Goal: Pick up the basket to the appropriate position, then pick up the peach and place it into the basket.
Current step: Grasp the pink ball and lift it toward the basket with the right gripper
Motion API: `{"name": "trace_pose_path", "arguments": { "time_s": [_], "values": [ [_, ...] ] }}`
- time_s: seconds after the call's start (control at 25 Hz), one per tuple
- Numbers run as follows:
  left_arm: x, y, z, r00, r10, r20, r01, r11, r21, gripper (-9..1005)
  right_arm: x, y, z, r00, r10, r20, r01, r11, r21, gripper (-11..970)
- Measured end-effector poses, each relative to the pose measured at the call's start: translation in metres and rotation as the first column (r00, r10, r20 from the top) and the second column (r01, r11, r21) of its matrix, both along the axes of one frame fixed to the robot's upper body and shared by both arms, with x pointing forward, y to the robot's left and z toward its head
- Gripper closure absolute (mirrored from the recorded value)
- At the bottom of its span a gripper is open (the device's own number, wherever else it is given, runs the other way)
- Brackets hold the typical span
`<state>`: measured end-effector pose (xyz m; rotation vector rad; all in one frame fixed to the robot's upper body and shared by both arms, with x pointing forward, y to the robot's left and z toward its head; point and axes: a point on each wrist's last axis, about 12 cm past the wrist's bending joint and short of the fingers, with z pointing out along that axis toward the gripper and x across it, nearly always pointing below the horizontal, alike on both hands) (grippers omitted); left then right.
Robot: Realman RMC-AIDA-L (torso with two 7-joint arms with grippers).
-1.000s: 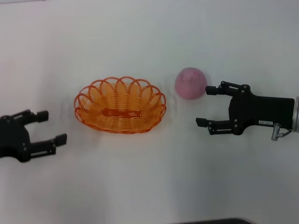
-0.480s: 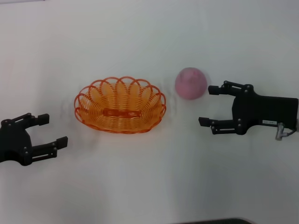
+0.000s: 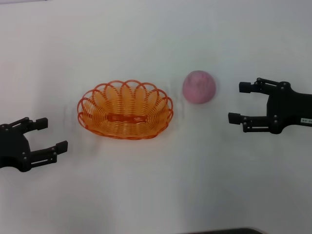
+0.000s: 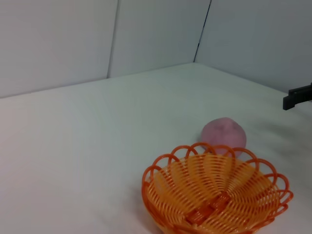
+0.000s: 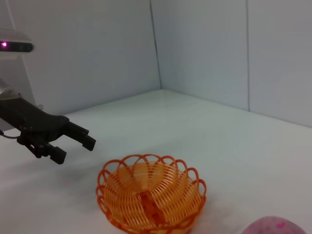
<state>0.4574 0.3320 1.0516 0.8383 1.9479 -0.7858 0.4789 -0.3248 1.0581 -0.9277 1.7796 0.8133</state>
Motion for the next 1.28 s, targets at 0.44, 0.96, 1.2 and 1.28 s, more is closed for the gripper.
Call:
{"name": "trace_pose_path", "arguments": {
  "time_s": [0.44,0.96,1.2,1.28],
  "values": [
    [0.003,-0.001,-0.001,1.000,0.005,0.004,-0.005,1.000,0.002,143,0.037,0.009,0.037,0.939,0.006,-0.344,-0.032,0.997,-0.069,22],
    [0.003,-0.003,-0.004,1.000,0.002,-0.005,-0.002,1.000,0.004,142,0.089,0.034,0.074,0.890,-0.098,-0.446,-0.085,0.924,-0.372,22],
    [0.001,-0.005,-0.006,1.000,-0.007,0.001,0.007,1.000,-0.002,142,0.099,0.061,0.089,0.925,-0.001,-0.381,-0.204,0.842,-0.499,21],
    [0.001,-0.005,-0.007,1.000,-0.008,0.000,0.008,1.000,-0.004,143,0.103,0.068,0.094,0.935,0.009,-0.354,-0.213,0.813,-0.541,21]
  ]
}}
